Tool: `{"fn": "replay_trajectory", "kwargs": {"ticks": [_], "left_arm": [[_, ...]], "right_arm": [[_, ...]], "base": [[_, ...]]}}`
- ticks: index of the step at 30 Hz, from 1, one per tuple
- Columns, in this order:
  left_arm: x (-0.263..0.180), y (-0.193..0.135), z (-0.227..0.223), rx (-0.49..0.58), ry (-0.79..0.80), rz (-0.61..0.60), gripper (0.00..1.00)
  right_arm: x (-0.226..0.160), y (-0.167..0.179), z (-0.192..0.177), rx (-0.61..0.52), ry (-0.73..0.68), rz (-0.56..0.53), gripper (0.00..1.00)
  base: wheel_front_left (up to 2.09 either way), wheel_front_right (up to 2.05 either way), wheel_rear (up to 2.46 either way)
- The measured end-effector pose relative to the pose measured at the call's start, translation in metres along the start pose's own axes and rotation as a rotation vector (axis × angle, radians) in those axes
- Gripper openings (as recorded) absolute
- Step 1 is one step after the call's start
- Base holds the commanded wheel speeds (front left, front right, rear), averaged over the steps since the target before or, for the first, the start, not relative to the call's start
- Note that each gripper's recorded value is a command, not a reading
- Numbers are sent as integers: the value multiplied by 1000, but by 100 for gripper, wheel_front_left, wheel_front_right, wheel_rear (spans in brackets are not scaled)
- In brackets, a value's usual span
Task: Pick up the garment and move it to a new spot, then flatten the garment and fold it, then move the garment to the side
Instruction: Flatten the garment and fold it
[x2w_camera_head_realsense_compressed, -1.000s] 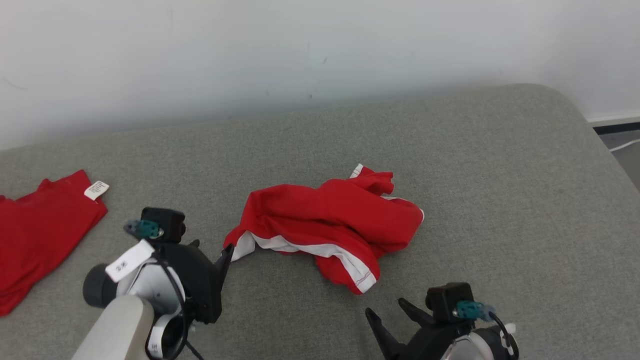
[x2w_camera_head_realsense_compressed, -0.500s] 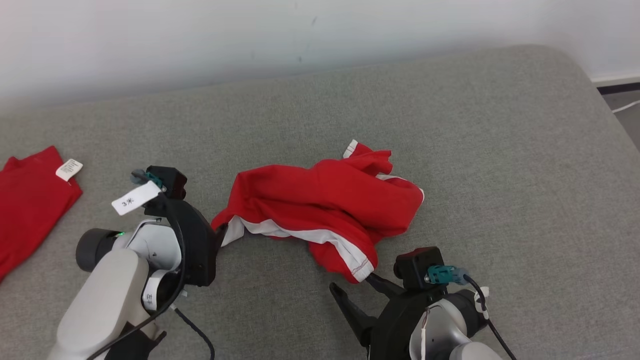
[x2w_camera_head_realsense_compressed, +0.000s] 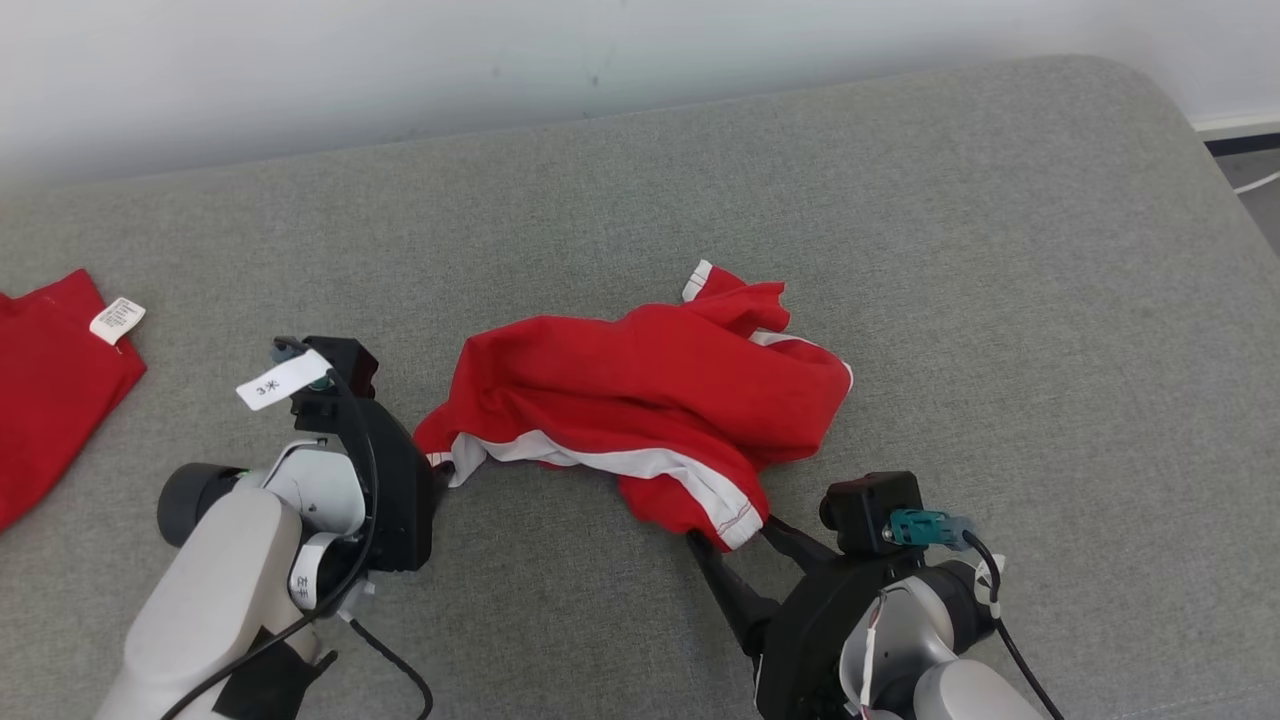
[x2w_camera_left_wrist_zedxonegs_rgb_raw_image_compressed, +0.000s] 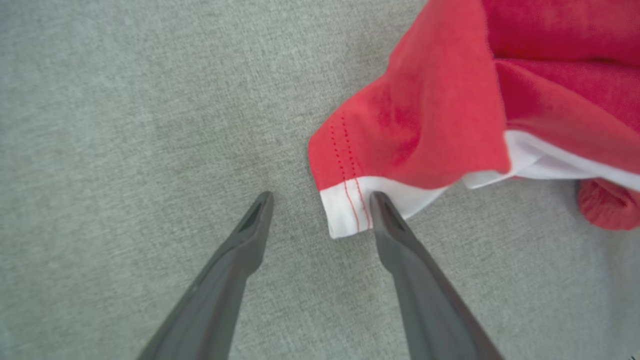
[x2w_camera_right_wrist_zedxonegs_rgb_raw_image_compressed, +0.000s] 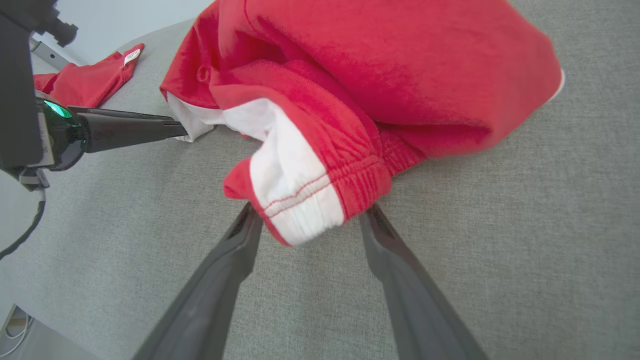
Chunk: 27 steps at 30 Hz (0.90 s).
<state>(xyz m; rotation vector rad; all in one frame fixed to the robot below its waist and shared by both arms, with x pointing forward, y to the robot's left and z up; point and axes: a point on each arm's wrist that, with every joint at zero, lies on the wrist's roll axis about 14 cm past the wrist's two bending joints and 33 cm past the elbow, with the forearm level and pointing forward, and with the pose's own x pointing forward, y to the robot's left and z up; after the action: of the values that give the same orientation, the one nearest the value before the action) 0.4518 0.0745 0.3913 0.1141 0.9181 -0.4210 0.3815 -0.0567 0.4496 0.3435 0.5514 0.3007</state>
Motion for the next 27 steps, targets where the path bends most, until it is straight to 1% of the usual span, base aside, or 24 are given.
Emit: {"fn": "replay_trajectory", "kwargs": {"ticks": [1, 2, 3, 4, 5, 6, 15, 19, 20, 22, 27], "left_arm": [[1, 1, 0, 0, 2, 2, 100], [1, 2, 1, 3, 2, 0, 100], [1, 2, 1, 4, 5, 0, 85], [2, 2, 0, 3, 8, 1, 53], [2, 3, -1, 1, 12, 1, 0], [2, 4, -2, 0, 14, 3, 0], [3, 6, -1, -3, 12, -1, 0], [1, 9, 5, -9, -22, 6, 0], [0, 10, 9, -15, -39, 9, 0], [-6, 11, 27, -64, -112, 4, 0], [-31, 9, 78, -96, -318, 8, 0]], "right_arm": [[1, 0, 0, 2, -1, 2, 82], [1, 1, 1, 0, -4, 5, 46], [2, 2, 2, -3, -9, 9, 34], [3, 3, 3, -3, -11, 12, 24], [4, 4, 3, 0, -12, 15, 3], [4, 3, 2, 2, -10, 14, 0], [6, 2, -1, 6, -8, 11, 0], [5, -5, 9, 13, -48, -8, 0], [4, -8, 14, 15, -66, -16, 0], [2, -15, 33, 14, -126, -36, 0], [-11, -21, 74, 20, -248, -50, 0]], "base": [[0, 0, 0], [0, 0, 0], [0, 0, 0], [0, 0, 0], [0, 0, 0], [0, 0, 0], [0, 0, 0], [0, 0, 0], [0, 0, 0], [0, 0, 0], [0, 0, 0]]}}
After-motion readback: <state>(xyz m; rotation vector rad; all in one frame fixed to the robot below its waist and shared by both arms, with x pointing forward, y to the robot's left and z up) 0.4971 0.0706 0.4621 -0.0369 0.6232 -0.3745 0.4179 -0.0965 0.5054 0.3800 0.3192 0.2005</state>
